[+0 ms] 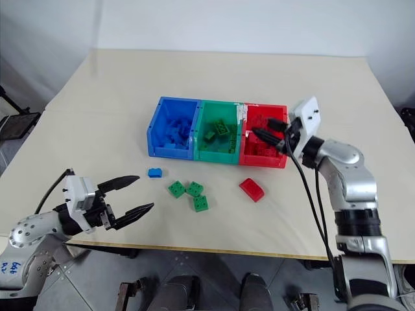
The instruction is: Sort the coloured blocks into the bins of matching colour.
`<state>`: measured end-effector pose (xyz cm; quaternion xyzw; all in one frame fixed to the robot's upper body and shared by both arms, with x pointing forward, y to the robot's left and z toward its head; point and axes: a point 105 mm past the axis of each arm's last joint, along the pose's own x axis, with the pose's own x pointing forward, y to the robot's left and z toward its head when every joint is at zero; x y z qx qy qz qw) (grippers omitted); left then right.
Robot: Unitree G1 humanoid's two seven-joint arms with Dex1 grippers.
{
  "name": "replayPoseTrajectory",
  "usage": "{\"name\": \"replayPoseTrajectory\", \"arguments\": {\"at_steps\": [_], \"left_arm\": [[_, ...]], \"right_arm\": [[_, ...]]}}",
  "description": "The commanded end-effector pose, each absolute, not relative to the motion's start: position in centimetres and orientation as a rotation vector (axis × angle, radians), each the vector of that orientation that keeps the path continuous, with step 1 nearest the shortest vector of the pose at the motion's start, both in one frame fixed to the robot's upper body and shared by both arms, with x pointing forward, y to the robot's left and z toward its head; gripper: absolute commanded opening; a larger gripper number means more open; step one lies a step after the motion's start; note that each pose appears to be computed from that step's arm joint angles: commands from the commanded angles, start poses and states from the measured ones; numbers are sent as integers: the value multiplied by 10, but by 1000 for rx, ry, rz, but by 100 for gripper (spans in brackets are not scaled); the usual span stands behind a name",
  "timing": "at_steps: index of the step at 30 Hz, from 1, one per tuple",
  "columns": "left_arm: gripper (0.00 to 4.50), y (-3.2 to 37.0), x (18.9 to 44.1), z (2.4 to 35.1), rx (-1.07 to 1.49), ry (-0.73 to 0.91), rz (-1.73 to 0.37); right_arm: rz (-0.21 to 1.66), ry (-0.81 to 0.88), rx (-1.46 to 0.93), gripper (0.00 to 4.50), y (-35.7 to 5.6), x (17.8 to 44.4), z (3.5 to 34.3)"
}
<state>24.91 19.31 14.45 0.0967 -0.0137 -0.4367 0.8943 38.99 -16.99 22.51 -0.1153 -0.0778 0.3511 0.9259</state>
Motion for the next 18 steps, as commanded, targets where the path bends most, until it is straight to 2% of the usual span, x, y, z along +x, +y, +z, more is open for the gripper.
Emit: {"name": "replayPoseTrajectory", "arguments": {"at_steps": [1, 4, 6, 10, 12, 14, 18], "left_arm": [[450, 191, 246, 157, 216, -69, -905], [450, 187, 246, 158, 215, -67, -922], [450, 183, 246, 158, 220, -59, -951], [450, 175, 252, 157, 237, -52, -1008], [450, 166, 259, 160, 238, -69, -1057], [450, 152, 263, 160, 261, -74, -1136], [450, 132, 266, 153, 230, -34, -1271]], "right_arm": [[612, -201, -277, 276, -177, 406, 231], [650, -217, -278, 384, -171, 405, 232], [701, -222, -282, 449, -170, 394, 229], [798, -252, -228, 449, -178, 360, 224], [848, -242, -196, 449, -189, 334, 217], [874, -188, -219, 449, -205, 306, 201], [839, -47, -346, 449, -237, 271, 166]]}}
